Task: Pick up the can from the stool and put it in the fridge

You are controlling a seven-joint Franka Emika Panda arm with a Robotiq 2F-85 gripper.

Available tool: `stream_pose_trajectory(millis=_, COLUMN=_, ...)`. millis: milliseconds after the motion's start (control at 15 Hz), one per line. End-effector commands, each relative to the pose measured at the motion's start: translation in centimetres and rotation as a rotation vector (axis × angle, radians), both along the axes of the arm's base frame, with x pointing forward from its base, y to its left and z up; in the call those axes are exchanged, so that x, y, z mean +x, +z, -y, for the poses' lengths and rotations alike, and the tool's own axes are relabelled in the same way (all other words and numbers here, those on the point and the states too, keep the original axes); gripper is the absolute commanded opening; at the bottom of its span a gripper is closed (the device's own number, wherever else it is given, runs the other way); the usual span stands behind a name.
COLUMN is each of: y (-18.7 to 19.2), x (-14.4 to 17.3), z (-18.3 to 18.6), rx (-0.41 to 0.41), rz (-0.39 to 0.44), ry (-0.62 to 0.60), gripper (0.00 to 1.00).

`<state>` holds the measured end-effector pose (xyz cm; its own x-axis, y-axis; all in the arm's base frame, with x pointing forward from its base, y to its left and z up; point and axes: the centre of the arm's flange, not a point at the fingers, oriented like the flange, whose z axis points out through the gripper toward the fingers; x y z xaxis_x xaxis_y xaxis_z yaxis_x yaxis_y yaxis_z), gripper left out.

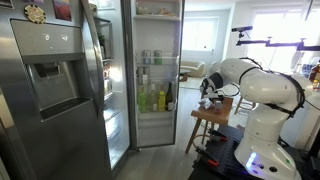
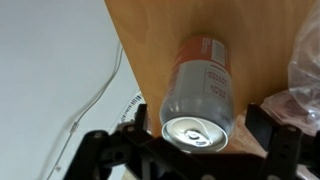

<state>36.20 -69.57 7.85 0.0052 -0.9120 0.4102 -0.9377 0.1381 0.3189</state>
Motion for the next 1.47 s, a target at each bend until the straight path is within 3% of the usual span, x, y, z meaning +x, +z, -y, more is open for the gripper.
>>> stream_pose_trajectory(millis=0, y=-0.6, x=1.1, z=1.8, rx=-0.016, rz=-0.012, ry=-0.034, gripper=1.0)
stream_pose_trajectory(millis=467, y=-1.4, x=1.1, z=2.0, rx=-0.028, rz=-0.033, ry=-0.057, gripper=1.0)
stream_pose_trajectory(millis=533, y=-1.4, x=1.2, z=2.0, rx=-0.026, rz=-0.033, ry=-0.057, gripper=0.91)
stream_pose_trajectory(millis=600, y=-1.5, x=1.2, z=2.0, rx=-0.024, rz=-0.035, ry=-0.059, gripper=0.74)
stream_pose_trajectory(millis=800, y=-1.3, x=1.5, z=2.0, rx=-0.025, rz=-0.03, ry=-0.064, gripper=0.51)
stream_pose_trajectory(millis=1400, y=0.0, x=1.6, z=2.0, rx=-0.016, rz=-0.003, ry=-0.053, gripper=0.49)
